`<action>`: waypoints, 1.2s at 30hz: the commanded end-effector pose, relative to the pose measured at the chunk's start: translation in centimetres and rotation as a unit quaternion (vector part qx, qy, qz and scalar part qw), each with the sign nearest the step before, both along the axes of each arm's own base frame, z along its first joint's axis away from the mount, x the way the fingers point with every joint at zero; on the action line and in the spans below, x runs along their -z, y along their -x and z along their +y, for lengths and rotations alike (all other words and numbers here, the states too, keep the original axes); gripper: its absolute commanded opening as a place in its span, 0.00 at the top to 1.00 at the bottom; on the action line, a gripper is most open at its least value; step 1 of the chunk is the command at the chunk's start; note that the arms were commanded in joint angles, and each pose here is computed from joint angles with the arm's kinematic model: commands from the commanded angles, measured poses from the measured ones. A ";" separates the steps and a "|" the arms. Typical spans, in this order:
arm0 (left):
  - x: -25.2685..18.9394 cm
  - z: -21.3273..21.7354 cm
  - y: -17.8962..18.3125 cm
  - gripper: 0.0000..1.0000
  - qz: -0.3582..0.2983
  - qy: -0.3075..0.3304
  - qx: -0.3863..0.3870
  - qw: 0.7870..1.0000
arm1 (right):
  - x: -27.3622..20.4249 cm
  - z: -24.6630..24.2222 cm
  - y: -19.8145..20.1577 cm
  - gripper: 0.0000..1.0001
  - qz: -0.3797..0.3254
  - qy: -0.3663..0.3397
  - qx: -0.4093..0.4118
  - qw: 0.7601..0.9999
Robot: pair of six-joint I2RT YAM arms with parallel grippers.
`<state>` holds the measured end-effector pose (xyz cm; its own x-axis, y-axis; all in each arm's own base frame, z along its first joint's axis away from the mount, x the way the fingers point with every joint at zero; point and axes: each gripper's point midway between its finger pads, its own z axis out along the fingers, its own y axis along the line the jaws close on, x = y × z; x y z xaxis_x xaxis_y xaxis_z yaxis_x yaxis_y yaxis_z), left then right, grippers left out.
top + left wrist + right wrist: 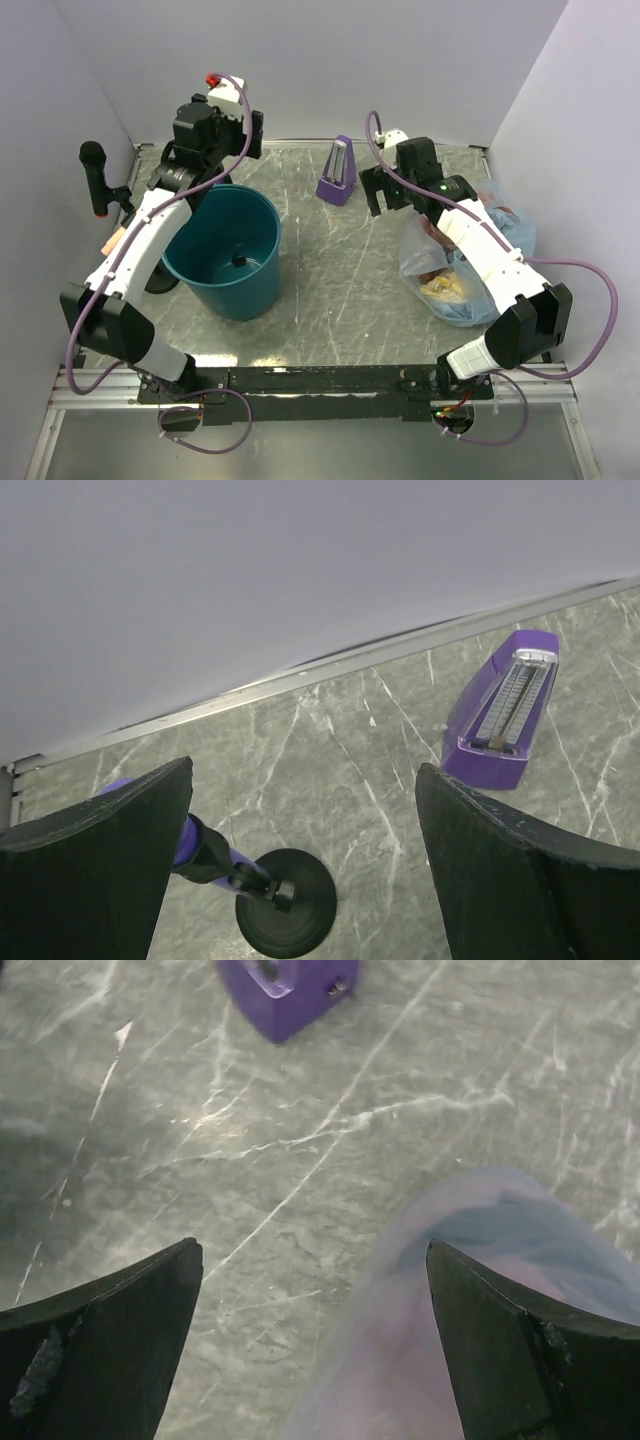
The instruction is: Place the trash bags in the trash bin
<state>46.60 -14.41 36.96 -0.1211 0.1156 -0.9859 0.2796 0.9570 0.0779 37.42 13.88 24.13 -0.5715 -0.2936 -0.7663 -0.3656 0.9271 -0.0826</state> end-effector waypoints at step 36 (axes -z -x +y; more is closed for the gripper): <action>-4.3 -3.9 3.3 0.03 -0.013 0.073 0.109 0.991 | -9.3 -16.0 13.8 0.09 -0.061 0.031 0.131 0.989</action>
